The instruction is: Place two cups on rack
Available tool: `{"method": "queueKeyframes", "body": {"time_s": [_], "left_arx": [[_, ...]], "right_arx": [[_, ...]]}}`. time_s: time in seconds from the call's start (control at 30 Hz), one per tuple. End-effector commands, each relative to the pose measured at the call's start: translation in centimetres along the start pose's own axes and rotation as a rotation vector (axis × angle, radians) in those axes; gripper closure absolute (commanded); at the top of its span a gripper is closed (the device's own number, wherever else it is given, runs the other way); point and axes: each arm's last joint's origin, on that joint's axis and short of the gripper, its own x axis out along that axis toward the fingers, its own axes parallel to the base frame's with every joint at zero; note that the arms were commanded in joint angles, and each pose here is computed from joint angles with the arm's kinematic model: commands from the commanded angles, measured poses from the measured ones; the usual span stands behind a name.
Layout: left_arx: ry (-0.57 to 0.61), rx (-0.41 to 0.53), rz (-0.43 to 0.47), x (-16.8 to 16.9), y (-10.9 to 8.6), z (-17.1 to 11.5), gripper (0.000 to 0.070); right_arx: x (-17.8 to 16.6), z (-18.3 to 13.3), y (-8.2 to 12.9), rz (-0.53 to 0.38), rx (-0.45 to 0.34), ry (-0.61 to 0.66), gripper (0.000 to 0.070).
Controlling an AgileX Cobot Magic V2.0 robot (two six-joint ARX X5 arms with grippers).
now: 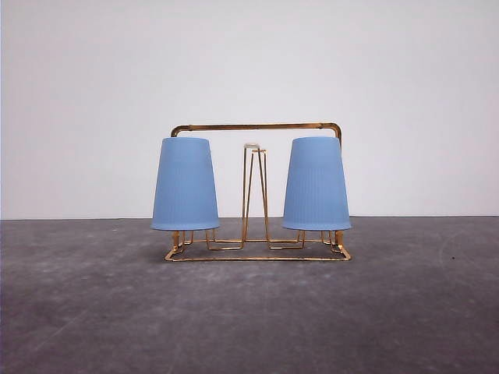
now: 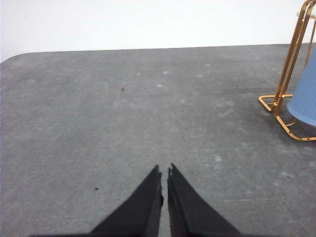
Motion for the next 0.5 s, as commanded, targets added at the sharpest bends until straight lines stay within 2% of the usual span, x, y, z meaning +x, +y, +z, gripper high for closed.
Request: {"method": "queueKeyframes", "body": {"time_s": [0.0,0.47], "left_arx": [[0.019,0.007,0.0,0.14,0.0,-0.53,0.07],[0.019,0.007,0.0,0.14,0.0,-0.53,0.07]], "right_arx": [[0.05,-0.06,-0.01,-0.002,-0.003,-0.006,0.0658],[0.05,-0.06,-0.01,-0.002,-0.003,-0.006,0.0658]]}}
